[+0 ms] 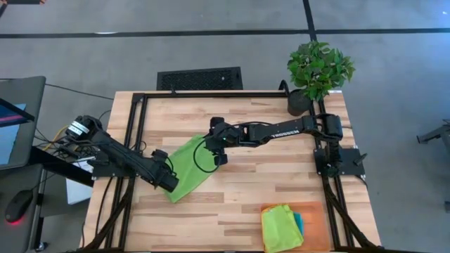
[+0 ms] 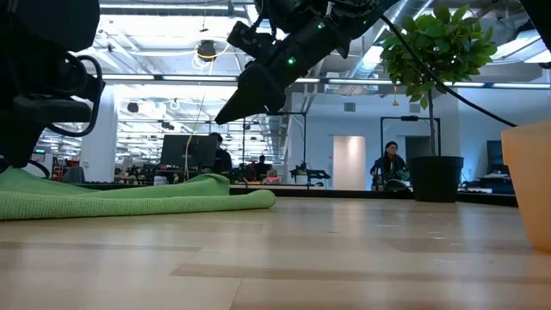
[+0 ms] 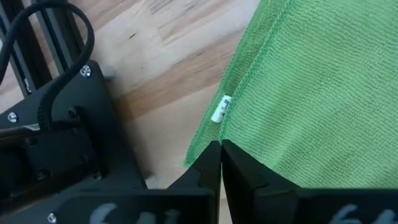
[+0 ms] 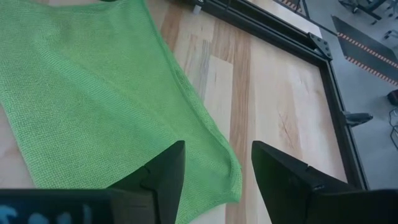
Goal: Fold microfiber towels
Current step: Fold the green microfiber towel
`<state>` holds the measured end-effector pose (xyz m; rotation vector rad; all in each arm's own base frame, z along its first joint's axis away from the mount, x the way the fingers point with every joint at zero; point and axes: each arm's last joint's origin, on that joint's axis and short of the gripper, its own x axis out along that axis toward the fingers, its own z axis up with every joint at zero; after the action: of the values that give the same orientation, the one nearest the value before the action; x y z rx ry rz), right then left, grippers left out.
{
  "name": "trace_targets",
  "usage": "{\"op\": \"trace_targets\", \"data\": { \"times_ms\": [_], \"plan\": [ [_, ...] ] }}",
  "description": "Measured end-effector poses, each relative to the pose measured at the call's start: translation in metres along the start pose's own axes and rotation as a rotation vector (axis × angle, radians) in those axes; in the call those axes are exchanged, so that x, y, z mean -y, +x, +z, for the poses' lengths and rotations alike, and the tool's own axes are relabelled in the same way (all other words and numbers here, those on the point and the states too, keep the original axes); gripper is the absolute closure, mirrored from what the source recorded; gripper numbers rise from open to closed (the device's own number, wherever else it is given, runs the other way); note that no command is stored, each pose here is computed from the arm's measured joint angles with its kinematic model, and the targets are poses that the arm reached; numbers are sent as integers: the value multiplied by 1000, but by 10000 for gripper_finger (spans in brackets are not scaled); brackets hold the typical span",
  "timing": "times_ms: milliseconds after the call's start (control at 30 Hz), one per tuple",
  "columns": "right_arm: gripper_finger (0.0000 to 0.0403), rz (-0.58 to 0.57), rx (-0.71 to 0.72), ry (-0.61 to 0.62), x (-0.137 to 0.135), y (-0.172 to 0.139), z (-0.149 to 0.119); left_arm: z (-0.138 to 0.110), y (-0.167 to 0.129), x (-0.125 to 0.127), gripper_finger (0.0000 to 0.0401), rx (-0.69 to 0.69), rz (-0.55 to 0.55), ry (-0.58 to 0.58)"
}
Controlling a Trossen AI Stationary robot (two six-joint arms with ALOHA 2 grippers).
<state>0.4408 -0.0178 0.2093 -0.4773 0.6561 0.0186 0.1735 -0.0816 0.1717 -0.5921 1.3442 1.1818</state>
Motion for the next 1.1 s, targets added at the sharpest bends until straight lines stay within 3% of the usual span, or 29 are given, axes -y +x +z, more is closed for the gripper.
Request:
{"op": "trace_targets", "data": {
  "times_ms": [167,533,633,767,900,1000,1100],
  "plan": [
    [193,0,0,0,0,0,0,-1,0,0,387,-24,2,1],
    [193,10,-20,-5,-1,0,-2,-1,-9,2,282,-67,-4,34],
    [193,24,-46,-10,-2,-1,-4,-8,-28,12,272,-3,-122,136],
    [193,35,-60,-11,-3,-7,-2,-24,-47,30,269,134,-364,264],
    [193,68,-80,-35,-13,-10,0,-46,-58,42,269,162,-563,339],
    [193,96,-83,-75,-23,-14,4,-58,-59,46,269,177,-606,348],
    [193,140,-98,-108,-36,-17,7,-64,-53,50,269,171,-582,323]
  ]
}}
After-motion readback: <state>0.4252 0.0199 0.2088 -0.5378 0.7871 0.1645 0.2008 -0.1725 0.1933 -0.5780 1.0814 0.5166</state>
